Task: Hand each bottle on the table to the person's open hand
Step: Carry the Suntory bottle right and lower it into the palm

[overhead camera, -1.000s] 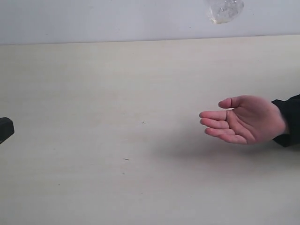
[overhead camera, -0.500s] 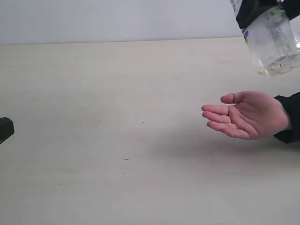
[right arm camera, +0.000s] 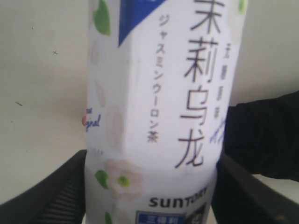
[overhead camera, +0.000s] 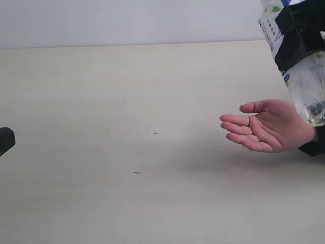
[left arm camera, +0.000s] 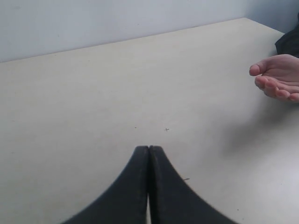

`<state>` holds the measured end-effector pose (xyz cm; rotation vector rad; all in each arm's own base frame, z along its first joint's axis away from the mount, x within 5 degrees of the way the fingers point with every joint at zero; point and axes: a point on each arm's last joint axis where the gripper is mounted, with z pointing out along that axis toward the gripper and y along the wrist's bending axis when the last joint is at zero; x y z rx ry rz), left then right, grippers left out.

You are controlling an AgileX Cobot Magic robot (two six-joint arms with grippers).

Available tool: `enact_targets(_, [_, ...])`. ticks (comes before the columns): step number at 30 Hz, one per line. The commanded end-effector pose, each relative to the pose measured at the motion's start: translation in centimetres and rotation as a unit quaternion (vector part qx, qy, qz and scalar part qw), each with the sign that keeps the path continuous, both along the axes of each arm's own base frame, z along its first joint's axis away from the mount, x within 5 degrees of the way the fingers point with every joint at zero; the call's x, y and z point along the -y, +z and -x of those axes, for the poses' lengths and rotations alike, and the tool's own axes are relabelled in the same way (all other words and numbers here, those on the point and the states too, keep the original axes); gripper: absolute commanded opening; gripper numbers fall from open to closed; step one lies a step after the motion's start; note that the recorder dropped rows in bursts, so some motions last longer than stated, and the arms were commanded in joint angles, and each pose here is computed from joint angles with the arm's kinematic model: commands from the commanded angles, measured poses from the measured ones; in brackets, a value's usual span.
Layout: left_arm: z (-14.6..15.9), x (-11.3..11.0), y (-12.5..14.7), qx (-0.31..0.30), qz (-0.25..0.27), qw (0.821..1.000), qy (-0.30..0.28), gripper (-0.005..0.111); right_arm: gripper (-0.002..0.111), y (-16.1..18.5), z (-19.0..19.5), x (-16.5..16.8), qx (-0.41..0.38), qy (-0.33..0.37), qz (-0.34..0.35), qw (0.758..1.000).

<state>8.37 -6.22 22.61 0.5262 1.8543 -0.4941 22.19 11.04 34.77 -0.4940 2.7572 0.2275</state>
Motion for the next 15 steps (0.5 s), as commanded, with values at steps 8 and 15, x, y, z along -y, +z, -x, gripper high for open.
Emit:
enact_targets(8, [0.0,-0.1,0.1,0.006,0.005,1.0,0.002,0.0,0.0,-3.8,-1.0,-0.4,-0.014,-0.001,0.008,1.0])
enact_targets(15, [0.0,-0.1,0.1,0.006,0.005,1.0,0.002,0.0,0.0,-6.2,-2.5,-1.1,-0.047,-0.002,0.023,0.999])
